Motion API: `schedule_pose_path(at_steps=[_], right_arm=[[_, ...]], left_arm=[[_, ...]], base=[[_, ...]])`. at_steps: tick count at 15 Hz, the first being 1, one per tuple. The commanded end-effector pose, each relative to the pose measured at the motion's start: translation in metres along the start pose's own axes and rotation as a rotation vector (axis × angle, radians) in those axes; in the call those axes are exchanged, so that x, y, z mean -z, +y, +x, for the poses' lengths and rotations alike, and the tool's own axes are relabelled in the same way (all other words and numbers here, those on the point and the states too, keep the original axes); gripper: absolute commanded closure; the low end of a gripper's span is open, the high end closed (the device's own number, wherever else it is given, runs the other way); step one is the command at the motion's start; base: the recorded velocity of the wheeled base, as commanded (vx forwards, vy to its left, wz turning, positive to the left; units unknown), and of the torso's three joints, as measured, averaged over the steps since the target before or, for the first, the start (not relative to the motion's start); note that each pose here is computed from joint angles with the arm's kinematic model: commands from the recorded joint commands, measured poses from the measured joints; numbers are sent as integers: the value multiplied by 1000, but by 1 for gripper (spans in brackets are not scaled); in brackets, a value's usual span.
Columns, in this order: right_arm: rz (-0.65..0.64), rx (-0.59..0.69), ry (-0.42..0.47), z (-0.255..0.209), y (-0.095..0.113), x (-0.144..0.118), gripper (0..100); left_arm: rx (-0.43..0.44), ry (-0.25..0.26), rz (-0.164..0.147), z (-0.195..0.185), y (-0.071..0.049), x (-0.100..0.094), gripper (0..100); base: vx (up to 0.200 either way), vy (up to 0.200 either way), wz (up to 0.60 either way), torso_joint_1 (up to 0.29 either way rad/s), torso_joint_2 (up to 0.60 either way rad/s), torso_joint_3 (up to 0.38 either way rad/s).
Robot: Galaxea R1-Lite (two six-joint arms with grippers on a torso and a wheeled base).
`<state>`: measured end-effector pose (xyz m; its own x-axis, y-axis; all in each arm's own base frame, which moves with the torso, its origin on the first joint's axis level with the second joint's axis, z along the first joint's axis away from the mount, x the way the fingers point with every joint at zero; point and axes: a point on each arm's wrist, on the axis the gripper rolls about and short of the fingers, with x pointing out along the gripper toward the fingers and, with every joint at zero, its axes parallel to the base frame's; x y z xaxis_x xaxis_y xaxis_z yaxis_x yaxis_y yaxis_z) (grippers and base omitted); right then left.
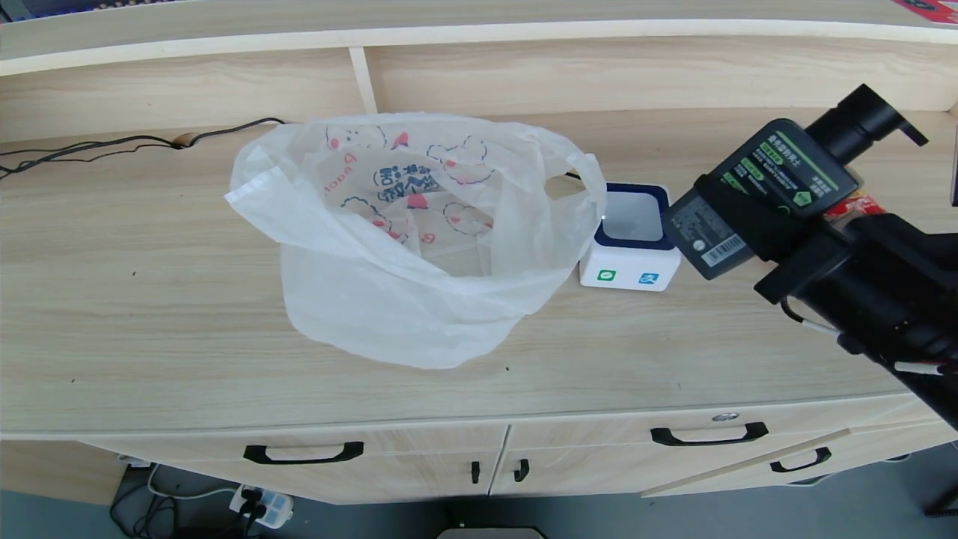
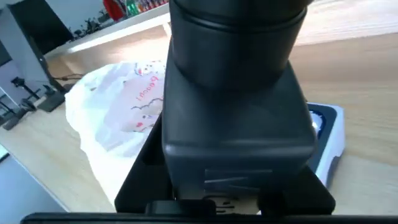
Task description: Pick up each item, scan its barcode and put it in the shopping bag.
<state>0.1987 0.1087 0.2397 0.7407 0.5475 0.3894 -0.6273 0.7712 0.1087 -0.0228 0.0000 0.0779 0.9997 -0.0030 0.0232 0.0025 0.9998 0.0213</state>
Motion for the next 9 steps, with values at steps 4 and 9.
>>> schedule_pose_path(at_steps=[4,9], right_arm=[[274,-197,-23,-6,44,-15,100],[532,-446,70,-10,104,-22,100]], left_arm=[[0,3,0,0,0,0,0],[2,2,0,0,0,0,0]], base=[[0,0,0,0,0,0],[0,0,0,0,0,0]])
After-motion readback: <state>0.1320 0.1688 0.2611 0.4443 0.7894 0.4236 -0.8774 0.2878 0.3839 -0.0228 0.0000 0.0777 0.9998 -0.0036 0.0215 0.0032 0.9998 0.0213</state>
